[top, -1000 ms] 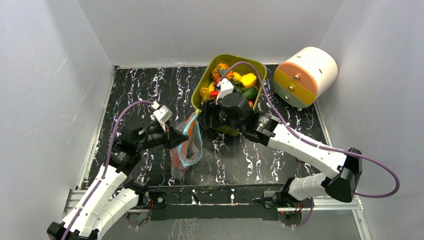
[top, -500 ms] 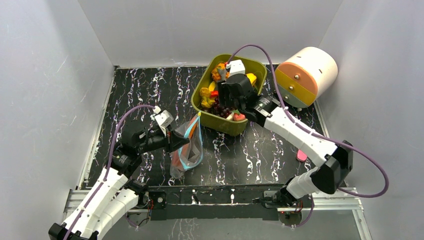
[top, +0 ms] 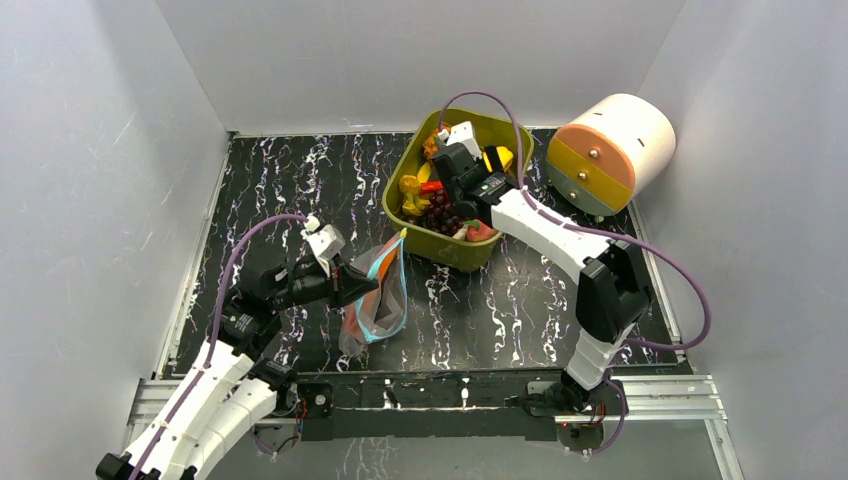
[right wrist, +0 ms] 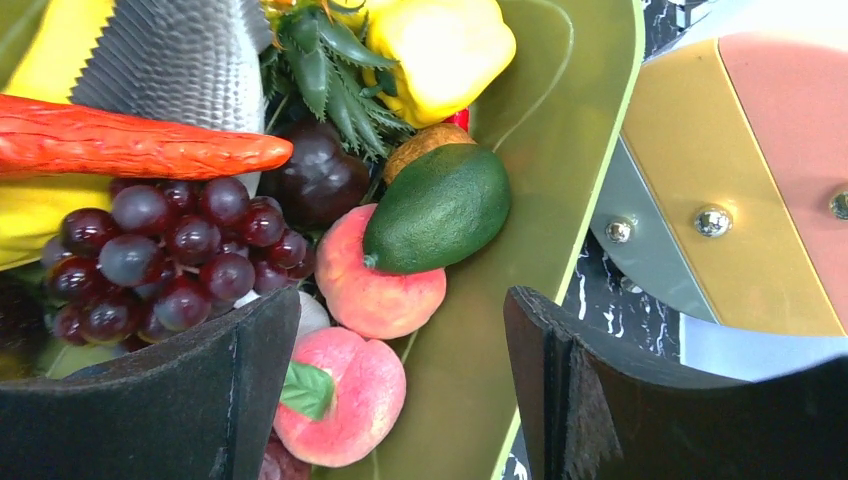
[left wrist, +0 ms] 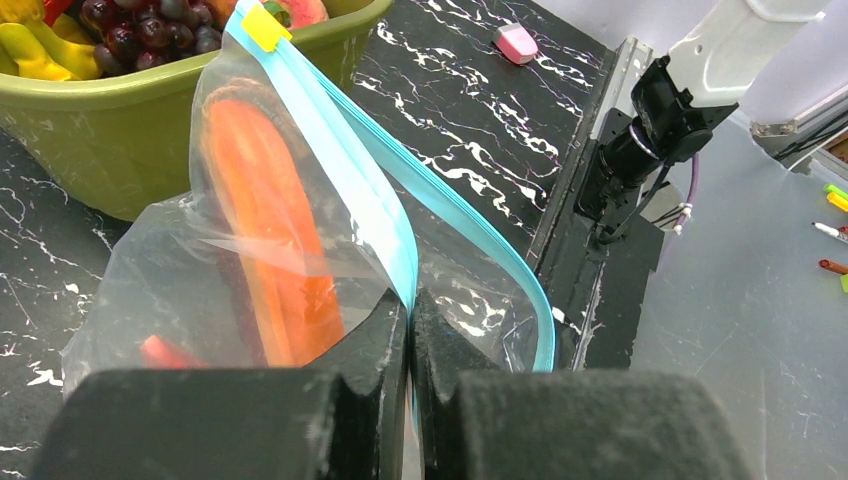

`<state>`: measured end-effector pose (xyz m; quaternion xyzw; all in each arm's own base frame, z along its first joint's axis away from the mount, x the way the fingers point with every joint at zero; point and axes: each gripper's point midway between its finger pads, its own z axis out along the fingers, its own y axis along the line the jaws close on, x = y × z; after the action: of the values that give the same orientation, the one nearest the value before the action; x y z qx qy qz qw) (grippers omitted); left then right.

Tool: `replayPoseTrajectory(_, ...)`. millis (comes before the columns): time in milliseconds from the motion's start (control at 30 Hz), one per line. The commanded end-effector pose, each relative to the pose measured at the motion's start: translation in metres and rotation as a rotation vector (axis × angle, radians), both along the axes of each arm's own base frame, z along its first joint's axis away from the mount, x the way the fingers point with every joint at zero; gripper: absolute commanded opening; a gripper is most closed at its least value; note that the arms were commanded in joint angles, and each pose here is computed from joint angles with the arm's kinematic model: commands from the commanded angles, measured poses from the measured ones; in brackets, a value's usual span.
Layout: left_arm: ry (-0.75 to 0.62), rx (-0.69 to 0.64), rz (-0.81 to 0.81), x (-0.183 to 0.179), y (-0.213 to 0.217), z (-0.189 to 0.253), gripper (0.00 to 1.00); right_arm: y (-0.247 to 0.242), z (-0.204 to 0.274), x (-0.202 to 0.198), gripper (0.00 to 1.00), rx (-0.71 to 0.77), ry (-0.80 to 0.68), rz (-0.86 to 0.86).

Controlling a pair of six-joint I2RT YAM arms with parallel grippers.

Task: Place the food in the zip-top bag and seal the zipper
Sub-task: Pick up the fake fruit from the bin.

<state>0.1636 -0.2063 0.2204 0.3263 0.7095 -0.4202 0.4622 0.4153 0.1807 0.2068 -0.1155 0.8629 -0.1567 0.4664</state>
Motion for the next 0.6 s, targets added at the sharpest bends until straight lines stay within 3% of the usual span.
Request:
replayPoseTrajectory(0, -0.035, -0.013, -0.036, -0.006, -0.001, 0.005, 0.01, -0.006, 0.018, 0.023, 0.74, -0.081, -0.100, -0.065)
replayPoseTrajectory(200, -0.048, -0.017, -0.034, -0.006, -0.001, 0.007, 0.01, -0.022, -0.016, 0.040, 0.85, -0.247, -0.071, -0.131)
replayPoseTrajectory(367, -0.048, -0.019, -0.038, -0.007, -0.001, 0.007, 0.01, -0.032, -0.041, 0.048, 0.86, -0.335, -0.058, -0.132)
replayPoseTrajectory(567, -0.055, -0.022, -0.038, -0.008, -0.001, 0.009, 0.02, -0.043, -0.050, 0.050, 0.70, -0.358, -0.055, -0.146)
